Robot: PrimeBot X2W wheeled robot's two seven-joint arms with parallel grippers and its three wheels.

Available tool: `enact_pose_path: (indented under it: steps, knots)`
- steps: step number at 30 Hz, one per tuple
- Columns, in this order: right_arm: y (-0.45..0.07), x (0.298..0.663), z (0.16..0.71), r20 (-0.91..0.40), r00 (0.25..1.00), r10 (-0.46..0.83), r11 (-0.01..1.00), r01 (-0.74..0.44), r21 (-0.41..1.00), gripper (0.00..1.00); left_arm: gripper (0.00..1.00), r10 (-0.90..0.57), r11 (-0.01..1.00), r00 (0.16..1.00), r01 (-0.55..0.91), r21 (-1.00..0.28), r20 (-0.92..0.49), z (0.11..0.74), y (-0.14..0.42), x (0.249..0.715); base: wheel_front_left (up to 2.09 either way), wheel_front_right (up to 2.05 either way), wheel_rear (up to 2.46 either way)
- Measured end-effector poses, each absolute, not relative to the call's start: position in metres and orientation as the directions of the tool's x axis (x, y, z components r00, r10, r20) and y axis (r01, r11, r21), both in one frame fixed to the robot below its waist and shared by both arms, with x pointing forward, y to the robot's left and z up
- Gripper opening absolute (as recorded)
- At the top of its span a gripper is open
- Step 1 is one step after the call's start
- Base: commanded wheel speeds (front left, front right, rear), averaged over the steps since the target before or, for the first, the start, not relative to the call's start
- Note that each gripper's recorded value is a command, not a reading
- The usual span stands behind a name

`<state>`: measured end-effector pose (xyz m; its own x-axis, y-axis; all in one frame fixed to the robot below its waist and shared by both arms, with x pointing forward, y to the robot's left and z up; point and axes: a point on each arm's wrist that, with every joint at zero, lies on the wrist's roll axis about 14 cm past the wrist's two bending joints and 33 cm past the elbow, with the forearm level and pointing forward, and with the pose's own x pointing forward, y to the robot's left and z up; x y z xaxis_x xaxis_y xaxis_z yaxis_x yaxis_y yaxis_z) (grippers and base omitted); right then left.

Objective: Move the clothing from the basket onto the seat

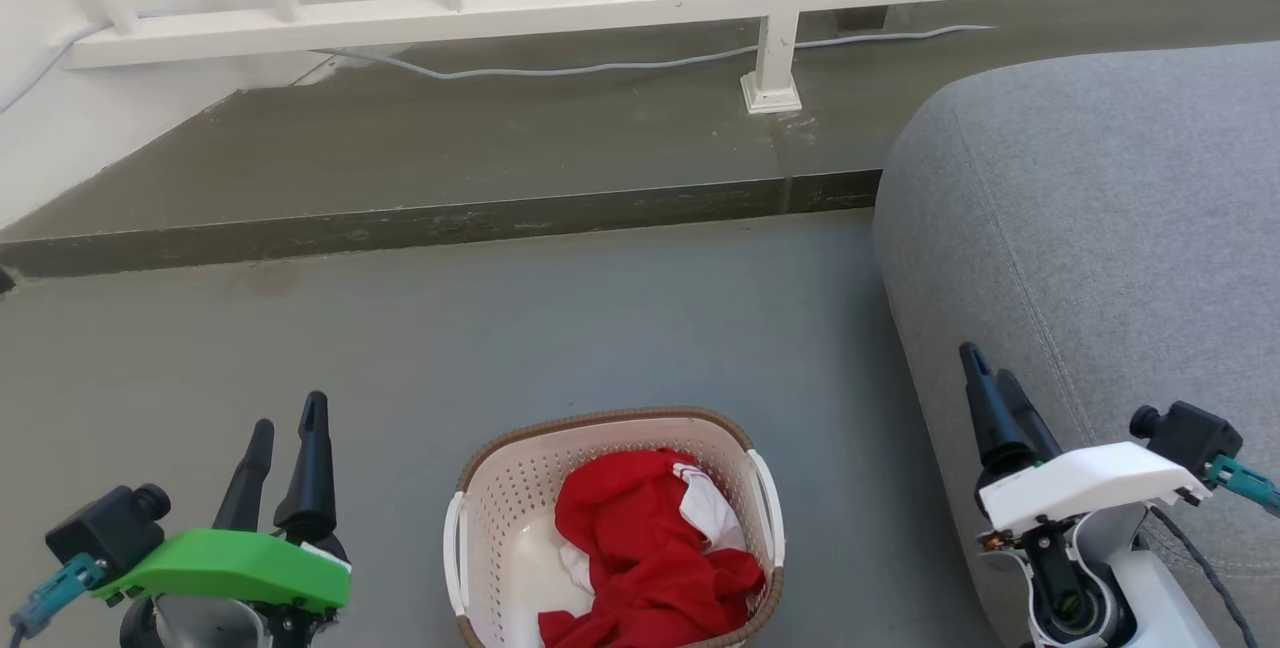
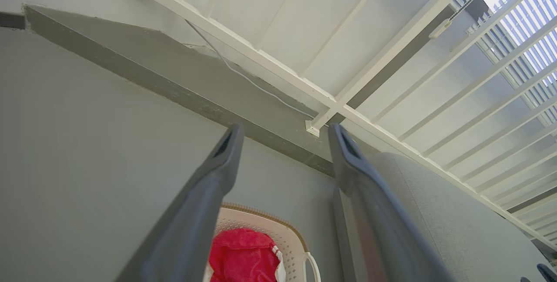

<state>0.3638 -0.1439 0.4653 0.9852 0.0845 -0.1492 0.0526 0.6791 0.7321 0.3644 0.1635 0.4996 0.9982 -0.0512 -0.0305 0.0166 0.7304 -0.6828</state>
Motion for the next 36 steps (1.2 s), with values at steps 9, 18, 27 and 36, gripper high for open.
enact_pose_path:
  steps: [9, 18, 27, 36]
  knots:
    - [-0.136, 0.363, 0.467, -0.140, 0.986, 0.094, 0.763, 0.020, 0.647, 1.00, 1.00, -0.064, 0.820, 0.997, 0.033, -0.571, -0.035, 0.497, 0.156, 0.360, 0.00, 0.00, 0.00]
    - [-0.127, 0.363, 0.473, -0.108, 0.988, 0.111, 0.840, -0.035, 0.542, 1.00, 1.00, -0.073, 0.895, 0.997, 0.061, -0.442, -0.010, 0.501, 0.148, 0.355, 0.00, 0.00, 0.00]
    - [-0.120, 0.362, 0.482, -0.064, 0.990, 0.128, 0.899, -0.088, 0.429, 1.00, 1.00, -0.070, 0.945, 0.997, 0.079, -0.316, 0.039, 0.512, 0.146, 0.352, 0.00, 0.00, 0.00]
    - [-0.109, 0.360, 0.492, -0.011, 0.987, 0.158, 0.942, -0.147, 0.300, 1.00, 1.00, -0.078, 0.979, 0.993, 0.093, -0.184, 0.088, 0.520, 0.143, 0.344, 0.00, 0.00, 0.00]
